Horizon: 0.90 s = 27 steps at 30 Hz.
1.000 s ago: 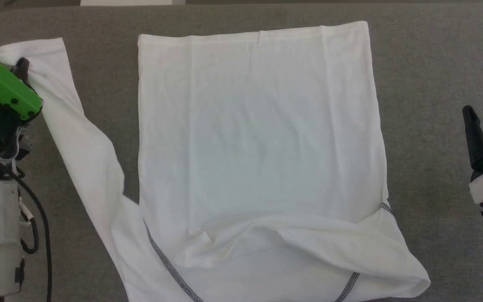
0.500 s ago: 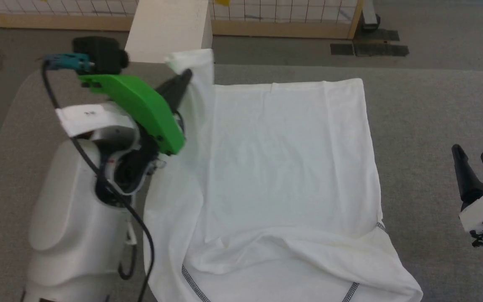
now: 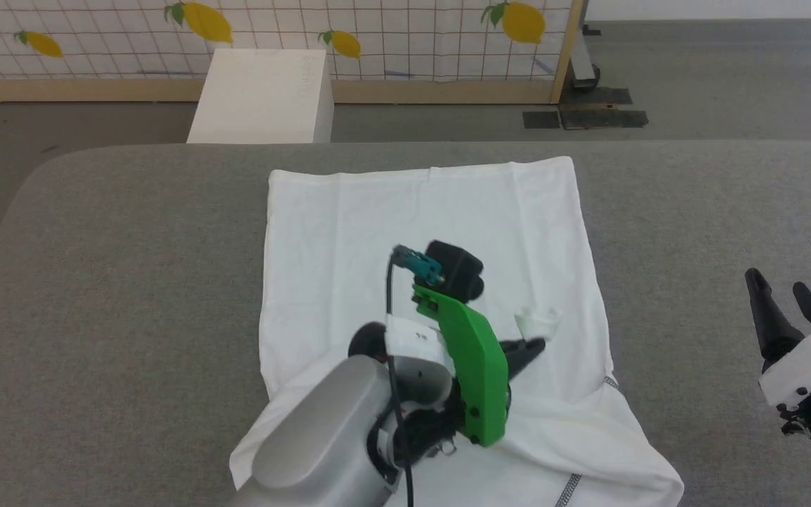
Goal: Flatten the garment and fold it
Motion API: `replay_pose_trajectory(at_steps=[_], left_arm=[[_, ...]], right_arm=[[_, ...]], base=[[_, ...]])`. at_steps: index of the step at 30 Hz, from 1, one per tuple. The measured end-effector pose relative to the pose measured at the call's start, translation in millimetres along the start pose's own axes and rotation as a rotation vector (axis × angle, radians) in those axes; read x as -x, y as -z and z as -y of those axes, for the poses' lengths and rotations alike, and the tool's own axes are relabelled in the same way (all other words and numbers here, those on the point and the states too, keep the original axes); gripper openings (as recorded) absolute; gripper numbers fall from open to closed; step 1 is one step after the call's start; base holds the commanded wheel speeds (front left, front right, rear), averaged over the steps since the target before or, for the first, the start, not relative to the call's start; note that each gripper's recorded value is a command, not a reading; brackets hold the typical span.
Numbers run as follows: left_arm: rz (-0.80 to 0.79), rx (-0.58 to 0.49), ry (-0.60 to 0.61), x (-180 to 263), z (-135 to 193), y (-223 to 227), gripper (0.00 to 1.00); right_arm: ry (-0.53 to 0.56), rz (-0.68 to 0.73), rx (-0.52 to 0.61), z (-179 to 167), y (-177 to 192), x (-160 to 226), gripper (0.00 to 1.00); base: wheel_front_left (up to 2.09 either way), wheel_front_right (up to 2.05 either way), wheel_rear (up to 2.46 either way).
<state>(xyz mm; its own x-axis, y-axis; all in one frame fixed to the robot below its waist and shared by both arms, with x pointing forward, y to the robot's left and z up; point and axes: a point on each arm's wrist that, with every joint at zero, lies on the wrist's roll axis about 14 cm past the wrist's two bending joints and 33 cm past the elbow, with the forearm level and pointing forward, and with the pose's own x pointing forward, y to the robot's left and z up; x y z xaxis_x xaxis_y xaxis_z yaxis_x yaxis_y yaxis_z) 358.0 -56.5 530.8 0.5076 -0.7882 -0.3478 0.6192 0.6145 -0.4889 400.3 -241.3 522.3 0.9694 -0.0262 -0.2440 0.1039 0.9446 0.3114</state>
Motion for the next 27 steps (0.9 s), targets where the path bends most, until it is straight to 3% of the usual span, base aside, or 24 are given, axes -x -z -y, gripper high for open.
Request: replay_pose_trajectory(at_steps=[2, 3, 12, 14, 21, 27], left_arm=[[-0.07, -0.003, 0.011, -11.2, 3.0, 23.0, 0.0], [-0.185, -0.006, 0.006, -23.3, -0.3, 58.1, 0.0], [-0.406, 0.044, 0.003, -38.1, -11.4, 125.4, 0.0], [-0.414, 0.063, 0.019, -40.0, -8.1, 127.6, 1.0], [-0.312, 0.077, 0.076, -43.5, 8.5, 81.8, 1.0], [-0.056, 0.127, 0.051, -33.1, 1.8, 6.7, 1.0]], right_arm=[[0.011, -0.009, -0.001, 4.1, 3.4, 0.4, 1.0], [0.031, -0.022, -0.007, 11.2, 8.3, 1.6, 1.0], [0.102, -0.05, -0.017, 36.0, 20.6, 5.2, 1.0], [0.112, -0.058, -0.02, 39.5, 23.4, 6.0, 1.0], [0.098, -0.05, -0.025, 35.0, 21.7, 7.2, 1.0], [0.052, -0.028, -0.02, 19.1, 14.2, 5.9, 1.0]], base=[[0.0, 0.0, 0.0], [0.0, 0.0, 0.0], [0.0, 0.0, 0.0], [0.0, 0.0, 0.0], [0.0, 0.0, 0.0], [0.0, 0.0, 0.0]])
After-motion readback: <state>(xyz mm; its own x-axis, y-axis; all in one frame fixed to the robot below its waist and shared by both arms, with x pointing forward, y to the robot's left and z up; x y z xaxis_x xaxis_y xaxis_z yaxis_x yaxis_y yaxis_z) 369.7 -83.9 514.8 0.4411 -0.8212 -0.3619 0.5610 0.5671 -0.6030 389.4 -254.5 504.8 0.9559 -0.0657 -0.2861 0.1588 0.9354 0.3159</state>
